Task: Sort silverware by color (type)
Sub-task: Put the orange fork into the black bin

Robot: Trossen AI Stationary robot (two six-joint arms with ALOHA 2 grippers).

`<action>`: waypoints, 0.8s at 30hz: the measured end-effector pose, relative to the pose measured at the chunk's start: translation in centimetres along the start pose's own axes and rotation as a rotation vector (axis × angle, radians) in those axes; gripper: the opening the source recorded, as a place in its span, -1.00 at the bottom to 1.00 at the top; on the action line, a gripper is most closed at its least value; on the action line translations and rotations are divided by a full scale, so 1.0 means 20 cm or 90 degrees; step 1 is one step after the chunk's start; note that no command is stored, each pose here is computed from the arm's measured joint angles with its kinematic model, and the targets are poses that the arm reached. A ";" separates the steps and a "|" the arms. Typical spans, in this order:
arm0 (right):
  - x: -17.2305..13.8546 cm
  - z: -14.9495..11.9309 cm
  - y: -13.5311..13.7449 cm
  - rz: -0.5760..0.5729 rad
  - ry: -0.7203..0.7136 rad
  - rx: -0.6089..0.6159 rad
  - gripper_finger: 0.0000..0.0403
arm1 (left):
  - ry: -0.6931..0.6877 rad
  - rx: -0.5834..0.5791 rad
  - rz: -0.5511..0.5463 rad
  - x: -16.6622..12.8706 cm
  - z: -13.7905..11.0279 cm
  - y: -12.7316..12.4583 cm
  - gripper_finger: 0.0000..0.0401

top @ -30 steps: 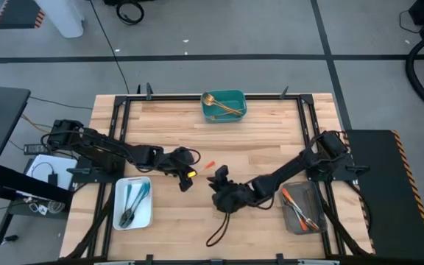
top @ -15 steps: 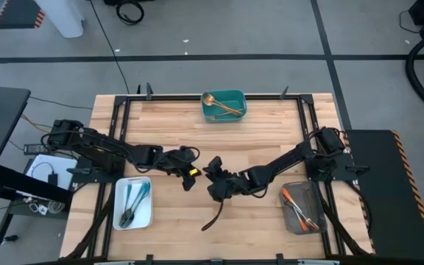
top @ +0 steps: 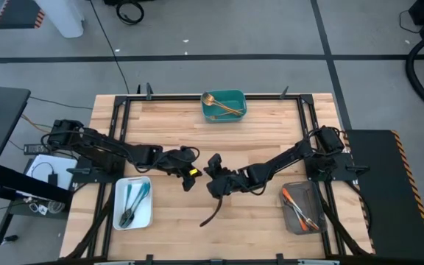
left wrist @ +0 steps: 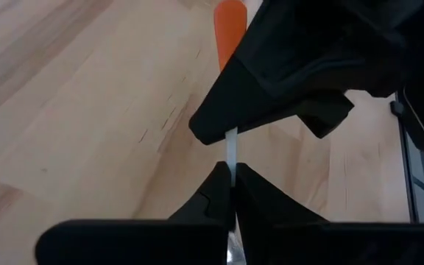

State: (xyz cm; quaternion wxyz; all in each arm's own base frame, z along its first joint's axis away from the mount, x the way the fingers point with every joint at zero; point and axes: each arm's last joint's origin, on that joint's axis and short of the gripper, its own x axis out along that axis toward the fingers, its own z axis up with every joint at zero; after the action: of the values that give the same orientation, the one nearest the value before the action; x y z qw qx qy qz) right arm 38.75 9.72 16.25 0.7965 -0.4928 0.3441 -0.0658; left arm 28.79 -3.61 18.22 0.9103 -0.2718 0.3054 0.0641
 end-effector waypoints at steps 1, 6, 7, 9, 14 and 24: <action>0.00 0.00 0.00 0.004 -0.002 -0.001 -0.92 | 0.000 0.002 0.000 0.00 0.00 0.00 -0.92; 0.00 0.00 0.00 0.010 -0.008 0.001 -0.93 | -0.003 0.009 0.001 0.00 0.01 0.00 -0.79; 0.00 0.00 0.00 0.009 -0.009 0.003 -0.93 | -0.010 0.013 -0.002 0.00 0.01 0.00 -0.73; 0.00 0.00 0.01 0.013 -0.008 -0.001 -0.94 | -0.018 0.024 -0.006 0.00 0.02 0.00 -0.59; -0.01 0.01 0.03 0.043 -0.020 -0.005 -0.94 | -0.021 0.049 -0.002 0.00 0.03 0.01 -0.27; -0.07 0.00 0.12 0.096 0.024 0.024 -0.95 | -0.047 0.144 0.025 -0.08 0.08 0.04 -0.15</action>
State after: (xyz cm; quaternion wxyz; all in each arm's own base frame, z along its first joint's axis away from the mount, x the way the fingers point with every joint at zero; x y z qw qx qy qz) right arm 37.06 11.60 14.96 0.8017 -0.4492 0.3938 -0.0211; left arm 28.10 -2.04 20.01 0.9443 -0.1589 0.2825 0.0565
